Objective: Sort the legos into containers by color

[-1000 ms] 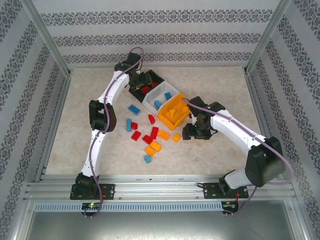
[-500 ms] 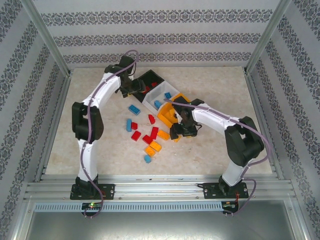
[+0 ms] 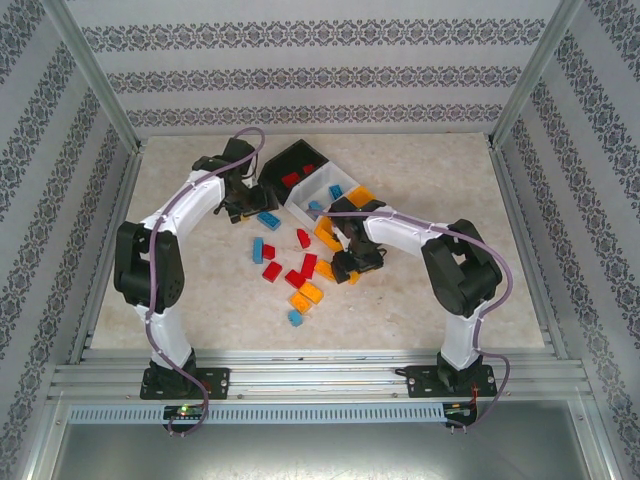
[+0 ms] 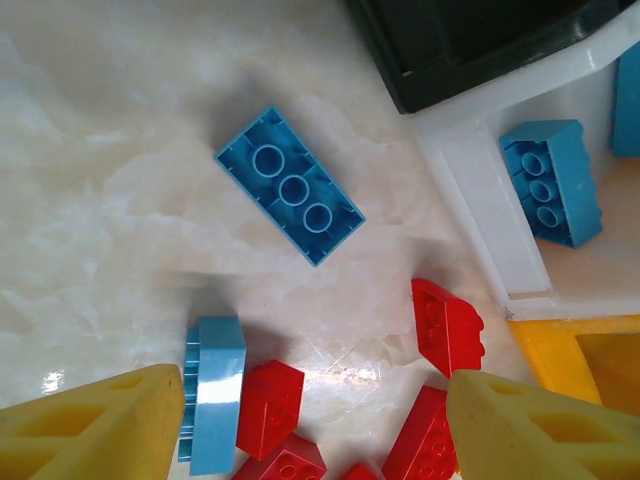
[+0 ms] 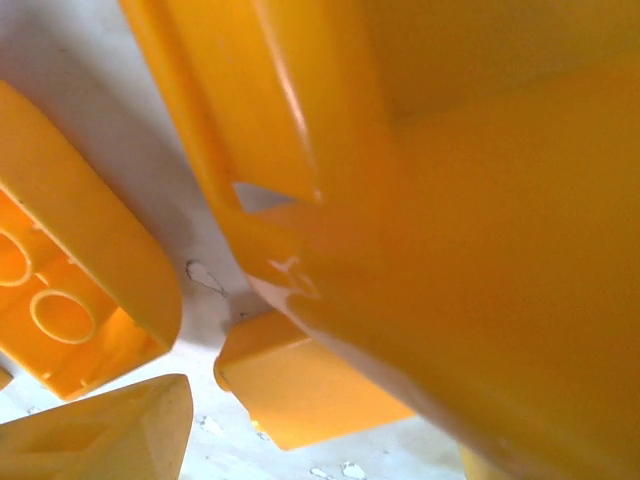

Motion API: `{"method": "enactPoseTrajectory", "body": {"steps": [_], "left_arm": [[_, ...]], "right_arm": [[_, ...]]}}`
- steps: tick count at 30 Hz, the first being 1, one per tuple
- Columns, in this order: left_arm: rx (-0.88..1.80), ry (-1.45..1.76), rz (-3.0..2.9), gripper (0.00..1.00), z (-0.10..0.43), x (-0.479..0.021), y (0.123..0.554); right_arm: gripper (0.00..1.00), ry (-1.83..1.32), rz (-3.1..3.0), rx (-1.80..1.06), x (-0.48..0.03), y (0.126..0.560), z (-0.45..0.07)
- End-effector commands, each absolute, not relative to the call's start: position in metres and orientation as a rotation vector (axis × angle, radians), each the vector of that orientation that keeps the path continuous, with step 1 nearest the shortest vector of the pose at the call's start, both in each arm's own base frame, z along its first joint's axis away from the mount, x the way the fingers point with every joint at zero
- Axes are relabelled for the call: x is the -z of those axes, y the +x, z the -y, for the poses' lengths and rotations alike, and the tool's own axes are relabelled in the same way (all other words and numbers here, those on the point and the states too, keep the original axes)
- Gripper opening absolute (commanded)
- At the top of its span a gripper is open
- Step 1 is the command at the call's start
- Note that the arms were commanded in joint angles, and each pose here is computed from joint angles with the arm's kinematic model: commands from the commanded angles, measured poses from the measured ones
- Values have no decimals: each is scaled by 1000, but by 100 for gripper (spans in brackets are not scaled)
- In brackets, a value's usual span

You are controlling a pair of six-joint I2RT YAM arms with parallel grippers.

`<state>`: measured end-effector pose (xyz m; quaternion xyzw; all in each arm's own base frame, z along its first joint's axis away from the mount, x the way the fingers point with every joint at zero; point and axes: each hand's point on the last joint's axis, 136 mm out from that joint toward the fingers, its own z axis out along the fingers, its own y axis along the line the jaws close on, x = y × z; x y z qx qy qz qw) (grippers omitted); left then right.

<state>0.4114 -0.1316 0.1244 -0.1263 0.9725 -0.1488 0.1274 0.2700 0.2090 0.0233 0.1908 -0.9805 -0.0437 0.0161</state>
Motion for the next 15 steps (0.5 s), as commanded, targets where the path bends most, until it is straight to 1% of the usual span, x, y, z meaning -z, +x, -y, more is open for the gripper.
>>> {"method": "enactPoseTrajectory", "body": {"steps": [1, 3, 6, 10, 13, 15], "left_arm": [[459, -378, -2765, 70, 127, -144, 416], [468, -383, -2764, 70, 128, -144, 416], [484, -396, -2761, 70, 131, -144, 417], [506, -413, -2758, 70, 133, -143, 418], [513, -419, -2753, 70, 134, -143, 420], [515, -419, -2750, 70, 135, -144, 421]], "right_arm": [[68, 621, 3013, 103, -11, 264, -209], [67, 616, 3012, 93, -7, 262, -207], [62, 607, 3017, 63, -4, 262, -203], [52, 604, 3026, 48, -7, 261, -201], [49, 593, 3045, 48, -15, 257, -198], [48, 576, 3060, 54, -21, 254, -195]]}}
